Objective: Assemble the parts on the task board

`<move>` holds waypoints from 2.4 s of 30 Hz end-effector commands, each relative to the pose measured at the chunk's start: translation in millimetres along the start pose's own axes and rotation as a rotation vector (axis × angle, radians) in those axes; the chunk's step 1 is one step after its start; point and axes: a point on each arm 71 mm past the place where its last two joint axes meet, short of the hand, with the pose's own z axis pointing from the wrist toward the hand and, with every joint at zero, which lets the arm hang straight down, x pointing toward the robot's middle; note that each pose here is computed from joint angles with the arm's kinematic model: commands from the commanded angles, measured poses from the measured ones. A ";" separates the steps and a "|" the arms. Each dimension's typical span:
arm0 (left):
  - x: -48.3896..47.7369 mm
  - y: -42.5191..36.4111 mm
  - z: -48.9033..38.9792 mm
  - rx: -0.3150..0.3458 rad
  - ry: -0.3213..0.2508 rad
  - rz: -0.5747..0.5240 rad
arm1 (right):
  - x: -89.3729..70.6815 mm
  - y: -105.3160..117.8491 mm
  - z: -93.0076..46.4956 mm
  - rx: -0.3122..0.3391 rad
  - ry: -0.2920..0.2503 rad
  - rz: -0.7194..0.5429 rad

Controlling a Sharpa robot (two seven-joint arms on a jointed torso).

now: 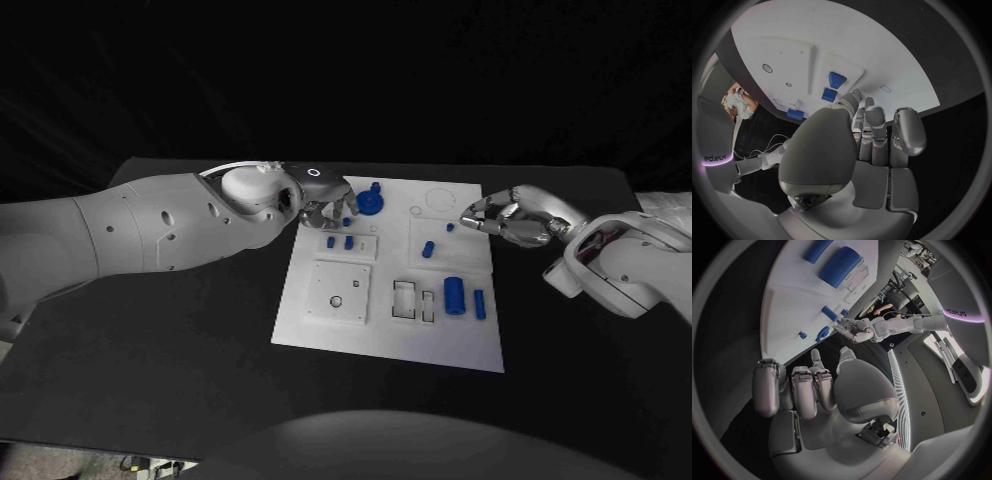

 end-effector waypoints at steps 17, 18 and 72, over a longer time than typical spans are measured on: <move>-11.6 33.4 -40.5 -0.098 -0.190 -0.066 | -12.1 9.8 0.2 -0.055 -0.087 -0.021; -12.6 34.6 -42.6 -0.098 -0.207 -0.076 | -13.4 10.9 0.2 -0.060 -0.094 -0.023; -23.9 42.6 -80.9 0.040 -0.588 -1.159 | -6.5 40.5 52.4 -0.029 0.068 -0.663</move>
